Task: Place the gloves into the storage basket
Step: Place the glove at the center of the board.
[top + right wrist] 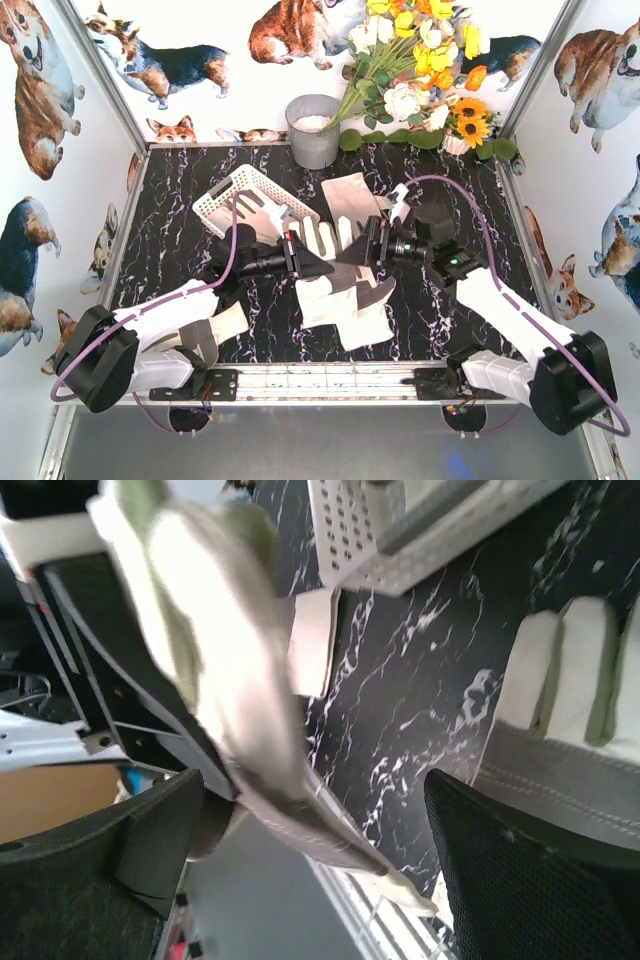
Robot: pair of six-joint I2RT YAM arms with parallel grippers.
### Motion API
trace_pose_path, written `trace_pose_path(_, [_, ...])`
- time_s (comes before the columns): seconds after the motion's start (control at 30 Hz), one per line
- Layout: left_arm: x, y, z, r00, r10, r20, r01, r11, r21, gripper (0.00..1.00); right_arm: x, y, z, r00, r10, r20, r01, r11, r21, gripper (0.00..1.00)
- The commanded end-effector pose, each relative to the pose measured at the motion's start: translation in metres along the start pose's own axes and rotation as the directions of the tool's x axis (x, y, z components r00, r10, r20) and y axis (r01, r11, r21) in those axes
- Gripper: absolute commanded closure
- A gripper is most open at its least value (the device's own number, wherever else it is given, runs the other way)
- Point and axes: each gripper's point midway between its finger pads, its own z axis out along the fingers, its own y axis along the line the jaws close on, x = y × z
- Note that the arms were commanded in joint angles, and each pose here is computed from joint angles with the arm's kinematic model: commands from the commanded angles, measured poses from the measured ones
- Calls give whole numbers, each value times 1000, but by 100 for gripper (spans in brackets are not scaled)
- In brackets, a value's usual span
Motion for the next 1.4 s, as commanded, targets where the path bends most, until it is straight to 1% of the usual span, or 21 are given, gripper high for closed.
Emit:
trace_pose_path(0.0, [-3,-26,-6,997,80,11,-81,989,120,100,8,28,2,998,-46,-49,37,983,-178,7])
trace_pose_path(0.07, [-2,-28,-6,996,84,11,-84,988,131,100,14,38,2,995,-66,-75,48,974,-224,13])
trace_pose_path(0.1, [-1,-28,-6,996,85,10,-86,987,137,100,17,40,4,993,-69,-91,46,971,-237,19])
trace_pose_path(0.17, [0,-30,-6,996,87,0,-86,985,150,100,20,42,9,991,-75,-115,44,966,-253,44])
trace_pose_path(0.2, [1,-29,-6,996,88,-8,-86,985,152,100,20,43,10,991,-78,-112,47,966,-255,63])
trace_pose_path(0.23, [3,-27,-6,996,89,-19,-86,986,144,100,19,43,11,991,-77,-105,49,968,-247,80])
trace_pose_path(0.27, [5,-22,-5,996,86,-35,-82,989,124,100,17,41,11,993,-73,-93,50,971,-234,95])
trace_pose_path(0.3, [7,-14,-6,995,88,-51,-83,992,92,91,15,39,11,994,-69,-80,50,975,-219,100])
trace_pose_path(0.33, [9,-2,-7,995,78,-68,-76,997,32,82,13,37,11,995,-71,-67,57,978,-203,100])
trace_pose_path(0.4, [13,29,-13,993,62,-101,-74,990,-124,68,12,30,12,996,-68,-53,59,986,-158,100])
trace_pose_path(0.43, [16,41,-17,991,58,-123,-80,980,-183,63,12,26,12,996,-68,-52,60,989,-138,100])
trace_pose_path(0.5, [25,52,-23,985,41,-168,-80,969,-235,59,10,28,6,996,-86,-28,82,989,-126,100])
trace_pose_path(0.6, [33,52,-27,980,32,-194,-78,970,-232,57,11,26,4,996,-88,-21,86,991,-107,100])
trace_pose_path(0.8, [48,54,-35,973,9,-231,-63,972,-226,61,8,26,2,995,-97,-7,96,991,-95,100])
trace_pose_path(0.87, [51,55,-38,971,-2,-237,-54,972,-228,64,8,26,3,995,-95,-7,94,991,-93,100])
trace_pose_path(0.97, [54,60,-42,973,-13,-229,-49,965,-260,72,8,20,5,997,-79,-14,78,995,-69,100])
trace_pose_path(1.03, [54,67,-48,977,-25,-213,-43,950,-308,83,10,12,7,998,-61,-29,60,998,-29,100])
trace_pose_path(1.13, [60,85,-58,978,-78,-193,-7,915,-404,100,21,-3,11,995,-70,-70,74,995,65,100])
trace_pose_path(1.2, [69,94,-64,974,-131,-187,33,891,-453,100,34,-16,20,988,-88,-125,107,982,154,100])
trace_pose_path(1.27, [79,106,-74,964,-194,-181,72,849,-523,100,47,-27,28,979,-98,-179,139,962,233,100])
trace_pose_path(1.37, [98,127,-99,942,-293,-167,112,740,-663,100,64,-45,38,965,-97,-244,183,916,358,100])
